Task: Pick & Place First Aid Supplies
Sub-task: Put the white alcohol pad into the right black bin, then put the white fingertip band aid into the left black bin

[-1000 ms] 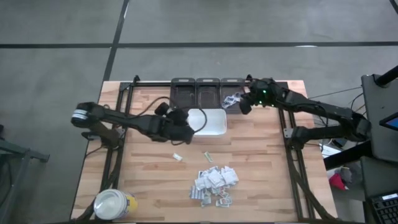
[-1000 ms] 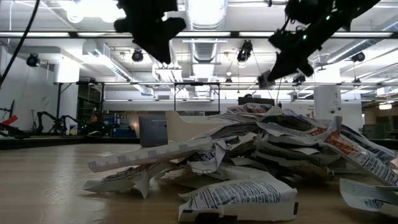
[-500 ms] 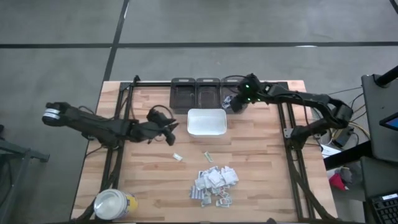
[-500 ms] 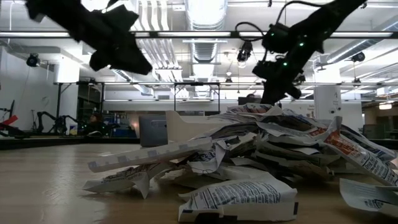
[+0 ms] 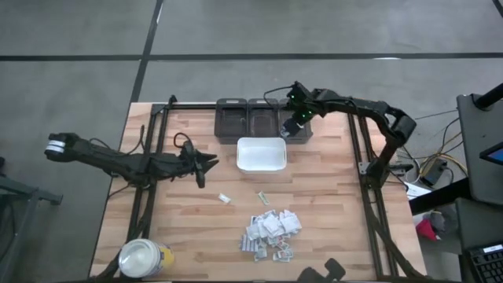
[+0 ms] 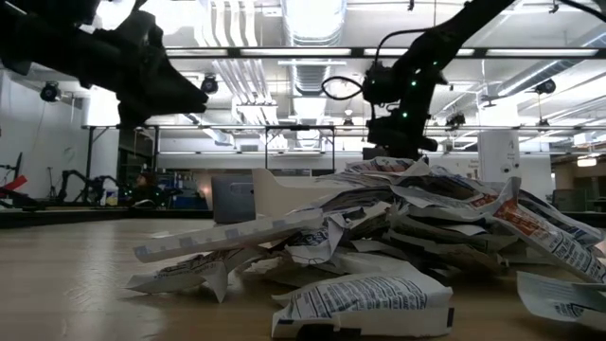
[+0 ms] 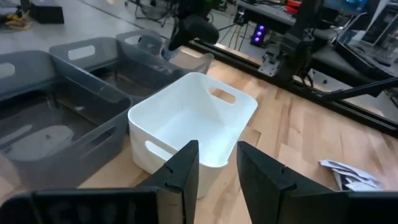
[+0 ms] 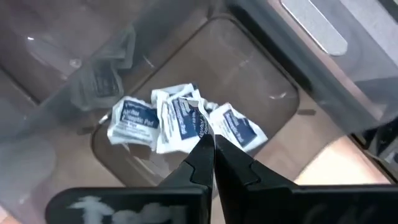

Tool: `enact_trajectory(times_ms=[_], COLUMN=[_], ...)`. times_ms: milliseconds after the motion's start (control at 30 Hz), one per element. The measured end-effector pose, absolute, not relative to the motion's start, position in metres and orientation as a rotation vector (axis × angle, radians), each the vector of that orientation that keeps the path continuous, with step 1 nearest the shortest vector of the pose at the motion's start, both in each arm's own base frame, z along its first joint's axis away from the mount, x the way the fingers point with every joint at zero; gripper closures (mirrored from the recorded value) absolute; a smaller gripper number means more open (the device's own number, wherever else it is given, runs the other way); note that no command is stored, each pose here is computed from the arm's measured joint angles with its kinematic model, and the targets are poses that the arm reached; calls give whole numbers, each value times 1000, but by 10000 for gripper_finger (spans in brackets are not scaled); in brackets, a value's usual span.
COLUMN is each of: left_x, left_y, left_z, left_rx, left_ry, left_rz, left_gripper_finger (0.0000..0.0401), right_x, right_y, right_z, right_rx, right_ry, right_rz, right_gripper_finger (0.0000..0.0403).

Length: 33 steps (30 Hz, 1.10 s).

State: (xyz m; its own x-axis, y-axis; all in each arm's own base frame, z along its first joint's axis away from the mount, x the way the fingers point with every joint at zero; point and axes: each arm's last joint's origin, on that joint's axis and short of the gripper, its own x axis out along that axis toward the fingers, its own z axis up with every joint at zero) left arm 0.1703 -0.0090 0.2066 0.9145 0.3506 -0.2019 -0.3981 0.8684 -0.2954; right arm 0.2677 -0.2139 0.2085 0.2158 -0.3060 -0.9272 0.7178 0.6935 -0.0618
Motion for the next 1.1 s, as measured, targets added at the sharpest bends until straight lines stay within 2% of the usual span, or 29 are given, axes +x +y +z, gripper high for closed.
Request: enact_trajectory(times_ms=[433,800,933,1100], left_x=[161,162,162,162], left_y=[-8,-8,-8,-8], left_z=[209,208,208,208], left_rx=[-289,-285,-285,-286], left_ry=[140,153,153,153], left_rz=[387,389,389,389], left_gripper_finger=[293,293,293,293], right_x=[272,265,257,249], right_y=[-222,-216,-204,-174], right_z=[216,224,237,262], right_rx=[410,400,397,367], right_ry=[1130,1169,1201,1175], right_rz=[-701,-682,-662,-618], right_gripper_finger=[391,304,292,296])
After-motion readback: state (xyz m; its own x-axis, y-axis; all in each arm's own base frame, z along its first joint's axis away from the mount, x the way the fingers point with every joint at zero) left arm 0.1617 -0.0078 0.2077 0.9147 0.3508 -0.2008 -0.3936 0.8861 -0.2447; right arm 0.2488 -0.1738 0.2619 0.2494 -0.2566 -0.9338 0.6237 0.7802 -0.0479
